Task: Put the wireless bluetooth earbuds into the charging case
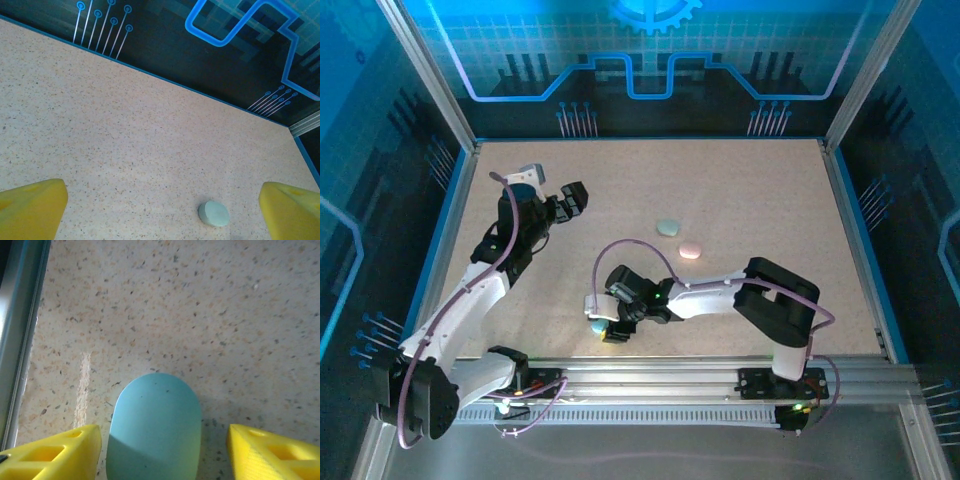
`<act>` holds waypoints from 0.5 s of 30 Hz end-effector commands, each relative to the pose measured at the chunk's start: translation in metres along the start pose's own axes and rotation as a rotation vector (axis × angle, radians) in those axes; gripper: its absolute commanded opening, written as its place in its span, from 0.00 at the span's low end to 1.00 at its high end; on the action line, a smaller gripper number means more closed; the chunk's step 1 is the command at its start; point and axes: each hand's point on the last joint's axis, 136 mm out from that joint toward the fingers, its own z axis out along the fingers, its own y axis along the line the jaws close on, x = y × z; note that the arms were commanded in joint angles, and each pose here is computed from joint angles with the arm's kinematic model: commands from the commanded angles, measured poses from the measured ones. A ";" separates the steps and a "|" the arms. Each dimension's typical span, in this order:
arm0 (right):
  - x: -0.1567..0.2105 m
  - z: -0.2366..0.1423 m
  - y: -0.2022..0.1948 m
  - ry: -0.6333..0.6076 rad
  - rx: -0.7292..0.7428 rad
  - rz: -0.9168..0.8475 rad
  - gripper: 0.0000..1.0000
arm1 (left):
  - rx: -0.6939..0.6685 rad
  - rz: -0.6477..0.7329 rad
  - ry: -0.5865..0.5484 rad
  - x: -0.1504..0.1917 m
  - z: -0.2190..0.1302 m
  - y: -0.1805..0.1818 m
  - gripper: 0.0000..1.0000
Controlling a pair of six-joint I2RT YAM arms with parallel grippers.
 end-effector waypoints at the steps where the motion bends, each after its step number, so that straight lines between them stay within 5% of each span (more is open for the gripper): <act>1: -0.010 0.006 0.004 -0.029 -0.022 -0.013 0.68 | 0.005 0.000 0.011 0.004 -0.005 0.002 0.99; 9: -0.006 0.010 0.000 -0.027 0.002 0.007 0.54 | 0.024 0.001 0.018 0.005 -0.005 -0.001 0.99; 15: -0.022 -0.029 -0.012 -0.108 0.069 0.009 0.40 | 0.112 0.029 0.021 0.004 -0.006 -0.017 0.95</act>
